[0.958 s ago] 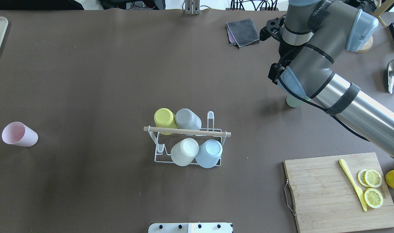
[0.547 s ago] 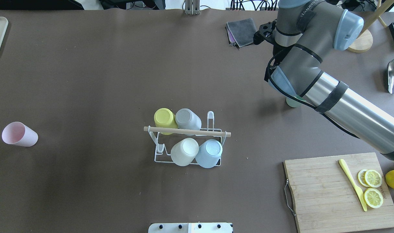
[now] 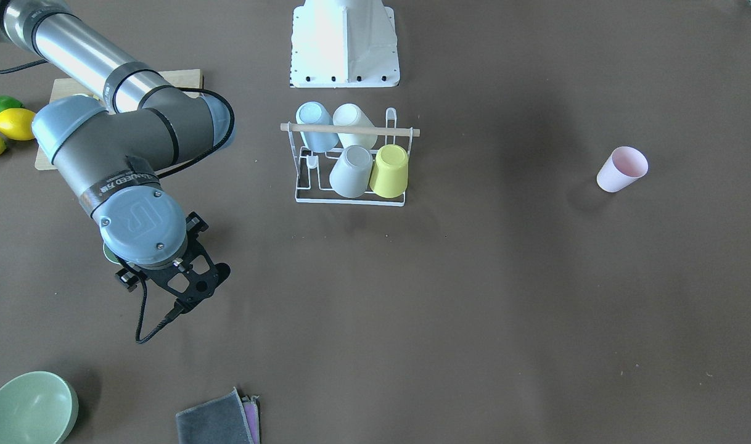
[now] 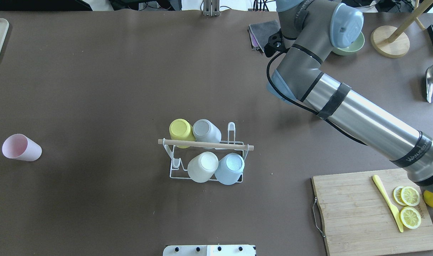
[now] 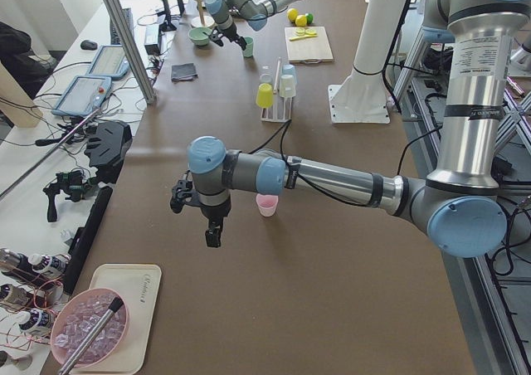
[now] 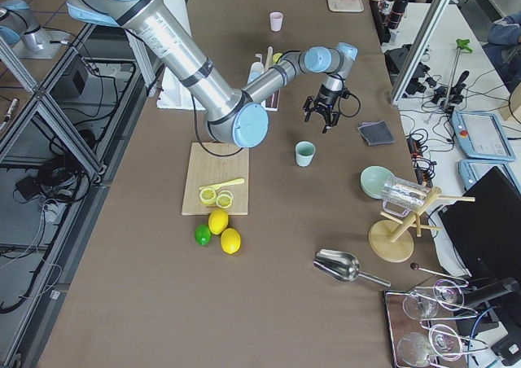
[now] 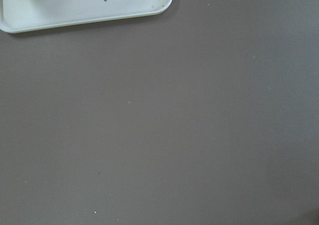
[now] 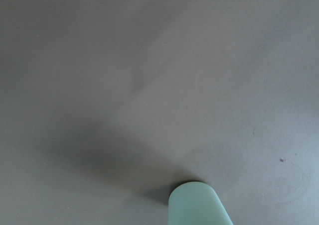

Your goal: Place cup on cup holder

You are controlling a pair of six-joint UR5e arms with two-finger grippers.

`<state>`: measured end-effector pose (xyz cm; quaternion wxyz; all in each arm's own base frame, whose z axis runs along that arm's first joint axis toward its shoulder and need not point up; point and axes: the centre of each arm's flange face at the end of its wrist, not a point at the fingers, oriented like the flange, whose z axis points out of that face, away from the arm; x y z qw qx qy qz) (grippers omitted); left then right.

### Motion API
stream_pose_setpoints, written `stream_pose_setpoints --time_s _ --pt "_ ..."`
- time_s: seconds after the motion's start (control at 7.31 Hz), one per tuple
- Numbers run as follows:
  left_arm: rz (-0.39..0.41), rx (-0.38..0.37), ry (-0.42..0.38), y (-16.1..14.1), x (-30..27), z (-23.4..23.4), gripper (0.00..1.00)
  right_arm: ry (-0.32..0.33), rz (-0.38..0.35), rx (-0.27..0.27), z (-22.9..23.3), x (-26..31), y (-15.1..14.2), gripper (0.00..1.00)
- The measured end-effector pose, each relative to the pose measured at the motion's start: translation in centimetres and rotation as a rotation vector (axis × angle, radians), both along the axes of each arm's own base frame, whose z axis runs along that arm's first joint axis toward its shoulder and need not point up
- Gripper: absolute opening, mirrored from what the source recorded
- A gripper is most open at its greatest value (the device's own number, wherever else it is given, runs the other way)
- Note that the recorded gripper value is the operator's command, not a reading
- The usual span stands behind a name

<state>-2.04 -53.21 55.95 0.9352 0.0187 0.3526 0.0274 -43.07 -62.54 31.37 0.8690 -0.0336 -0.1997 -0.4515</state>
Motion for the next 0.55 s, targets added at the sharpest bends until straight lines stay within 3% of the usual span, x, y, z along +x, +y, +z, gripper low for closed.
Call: stream_pose_setpoints --time_s 0.27,0.55 --pt "0.042 -0.061 -0.010 -3.1 2.6 -4.1 0.98 0.086 -0.067 -0.003 0.5 -1.7 0.5 1.00" --pt "0.061 -0.112 -0.014 -3.7 4.1 -5.1 0.98 0.173 -0.150 0.002 1.7 -3.2 1.9 1.00"
